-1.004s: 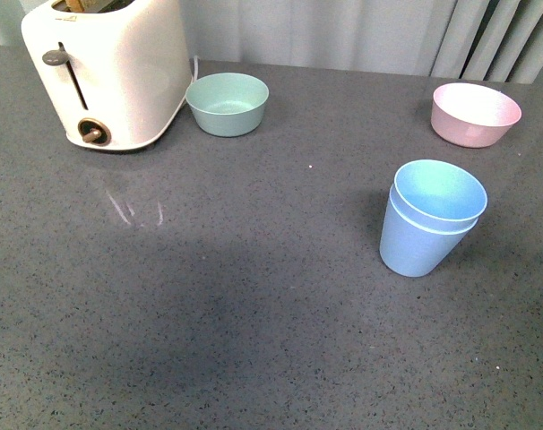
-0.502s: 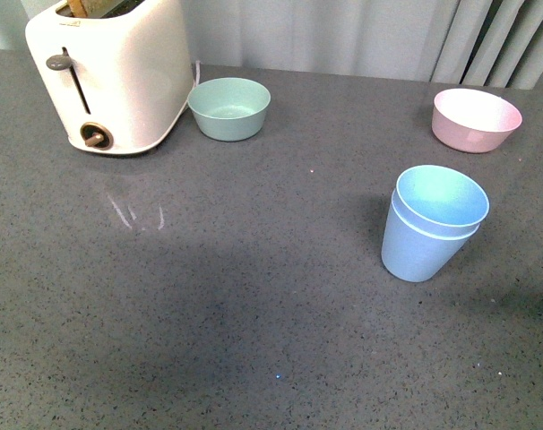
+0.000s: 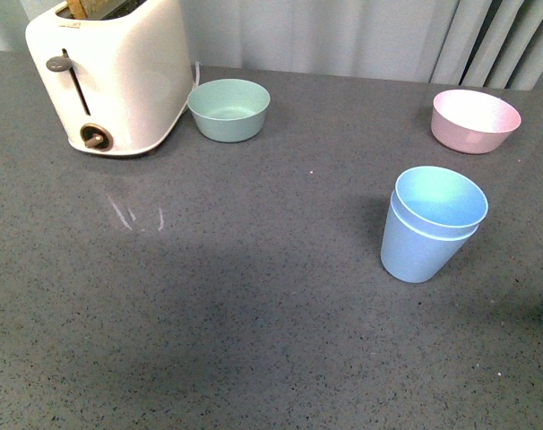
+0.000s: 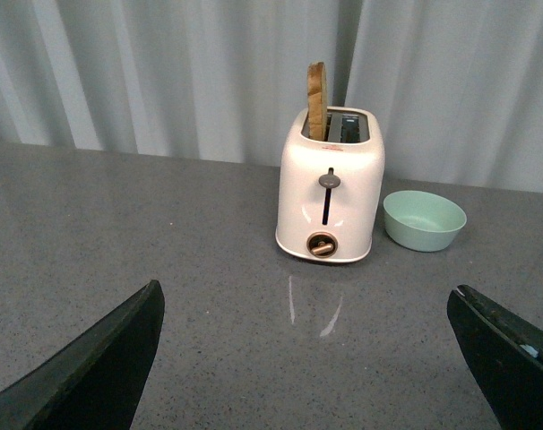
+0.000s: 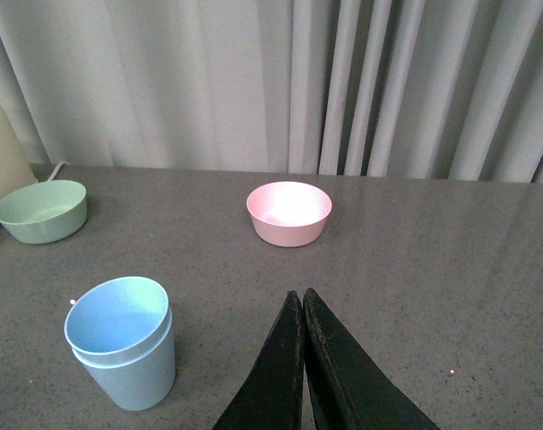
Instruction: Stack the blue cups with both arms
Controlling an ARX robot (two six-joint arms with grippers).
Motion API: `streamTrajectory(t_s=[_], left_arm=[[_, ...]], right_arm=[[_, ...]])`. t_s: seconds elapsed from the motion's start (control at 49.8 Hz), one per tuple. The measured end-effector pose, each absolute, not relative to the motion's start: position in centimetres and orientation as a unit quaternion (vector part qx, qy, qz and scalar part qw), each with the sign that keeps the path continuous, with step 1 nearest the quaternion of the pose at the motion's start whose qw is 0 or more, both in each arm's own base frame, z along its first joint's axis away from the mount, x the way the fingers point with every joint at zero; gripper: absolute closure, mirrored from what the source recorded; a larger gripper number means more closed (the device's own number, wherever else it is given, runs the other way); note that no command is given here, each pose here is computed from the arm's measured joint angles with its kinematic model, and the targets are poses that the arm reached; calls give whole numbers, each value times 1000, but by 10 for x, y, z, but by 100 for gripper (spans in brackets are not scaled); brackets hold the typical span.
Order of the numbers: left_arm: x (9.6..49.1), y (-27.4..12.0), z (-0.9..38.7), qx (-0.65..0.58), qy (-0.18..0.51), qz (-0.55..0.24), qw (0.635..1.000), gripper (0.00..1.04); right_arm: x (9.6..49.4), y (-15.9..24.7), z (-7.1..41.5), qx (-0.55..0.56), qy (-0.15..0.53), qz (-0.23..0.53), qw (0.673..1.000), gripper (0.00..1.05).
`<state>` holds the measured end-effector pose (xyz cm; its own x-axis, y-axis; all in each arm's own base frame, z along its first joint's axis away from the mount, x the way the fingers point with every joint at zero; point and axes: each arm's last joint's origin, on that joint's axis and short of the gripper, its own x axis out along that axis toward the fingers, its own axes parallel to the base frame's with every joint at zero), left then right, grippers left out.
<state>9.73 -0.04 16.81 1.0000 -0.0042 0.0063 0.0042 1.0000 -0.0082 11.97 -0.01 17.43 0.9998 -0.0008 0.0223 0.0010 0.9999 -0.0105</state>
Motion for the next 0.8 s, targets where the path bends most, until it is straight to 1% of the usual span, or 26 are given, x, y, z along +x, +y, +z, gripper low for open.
streamTrajectory(t_s=[0.542,0.603,0.663,0.803], left_arm=[[97,0,168,-4,-3,-2,1000,9],[97,0,168,-4,-3,-2,1000,9],[97,0,168,-4,-3,-2,1000,9],[97,0,168,-4,-3,-2,1000,9]], right_arm=[[107,0,174,-5,-12,0,1000,103],[100,0,169,-5,4,-1,1000,103],[97,0,171,-5,-9,0,1000,103],[97,0,171,-5,-9,0,1000,103]])
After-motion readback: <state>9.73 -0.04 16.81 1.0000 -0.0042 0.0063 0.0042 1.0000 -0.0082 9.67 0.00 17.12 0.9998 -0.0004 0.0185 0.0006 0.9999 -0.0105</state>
